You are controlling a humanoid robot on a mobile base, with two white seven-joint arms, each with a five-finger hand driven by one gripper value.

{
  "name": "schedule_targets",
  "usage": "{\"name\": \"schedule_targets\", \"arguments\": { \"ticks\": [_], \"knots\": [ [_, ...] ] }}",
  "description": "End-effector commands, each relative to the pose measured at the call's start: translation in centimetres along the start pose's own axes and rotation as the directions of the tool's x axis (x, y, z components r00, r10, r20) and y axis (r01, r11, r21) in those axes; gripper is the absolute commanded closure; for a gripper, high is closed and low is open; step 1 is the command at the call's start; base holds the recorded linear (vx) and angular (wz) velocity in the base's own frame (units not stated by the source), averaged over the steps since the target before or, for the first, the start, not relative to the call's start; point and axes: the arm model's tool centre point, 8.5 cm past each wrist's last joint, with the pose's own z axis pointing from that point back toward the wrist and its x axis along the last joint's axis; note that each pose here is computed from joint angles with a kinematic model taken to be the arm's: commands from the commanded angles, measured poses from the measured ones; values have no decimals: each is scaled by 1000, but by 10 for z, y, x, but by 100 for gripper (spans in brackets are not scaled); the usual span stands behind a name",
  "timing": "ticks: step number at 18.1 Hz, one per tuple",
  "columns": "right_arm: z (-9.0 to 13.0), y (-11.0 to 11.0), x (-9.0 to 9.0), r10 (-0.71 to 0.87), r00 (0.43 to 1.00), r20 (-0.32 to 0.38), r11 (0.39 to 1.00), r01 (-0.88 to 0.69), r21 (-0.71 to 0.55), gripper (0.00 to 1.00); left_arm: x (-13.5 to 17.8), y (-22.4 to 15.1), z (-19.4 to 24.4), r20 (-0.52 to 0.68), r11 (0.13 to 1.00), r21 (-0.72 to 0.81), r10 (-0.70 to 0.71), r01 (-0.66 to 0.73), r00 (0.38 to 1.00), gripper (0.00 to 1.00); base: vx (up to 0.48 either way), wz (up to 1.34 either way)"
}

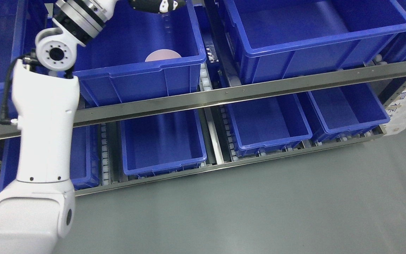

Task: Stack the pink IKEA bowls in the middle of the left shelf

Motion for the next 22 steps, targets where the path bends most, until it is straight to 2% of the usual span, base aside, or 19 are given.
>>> {"name": "schedule_targets", "arguments": {
  "ticks": [1, 4, 7, 10, 12, 14, 17, 22],
  "knots": [
    [-1, -11, -7, -11, 1000, 9, 1000, 11, -17, 0, 98, -181, -23, 140, 912, -170, 398, -374, 907, 0, 0, 0],
    [-1, -11, -7, -12, 1000, 7, 1000, 12, -17, 0, 145, -242, 13, 129, 828, -271, 537, -492, 833, 0, 0, 0],
    [-1, -11, -7, -11, 1000, 7, 1000, 11, -17, 0, 166, -279, 58, 80, 748, -305, 637, -589, 767, 0, 0, 0],
    [-1, -11, -7, -11, 1000, 7, 1000, 11, -17, 0, 182, -311, 98, 45, 663, -404, 702, -630, 710, 0, 0, 0],
    [-1, -11, -7, -11, 1000, 9, 1000, 11, -17, 0, 185, -327, 122, -7, 622, -399, 733, -674, 681, 0, 0, 0],
    [-1, -11, -7, -11, 1000, 7, 1000, 11, -17, 0, 176, -332, 143, -61, 610, -323, 750, -724, 659, 0, 0, 0],
    [-1, -11, -7, -11, 1000, 9, 1000, 11, -17, 0, 129, -316, 190, -165, 643, -30, 752, -765, 638, 0, 0, 0],
    [-1, -11, -7, -11, 1000, 7, 1000, 11, -17, 0, 65, -267, 265, -234, 653, 329, 757, -683, 611, 0, 0, 0]
  ]
}}
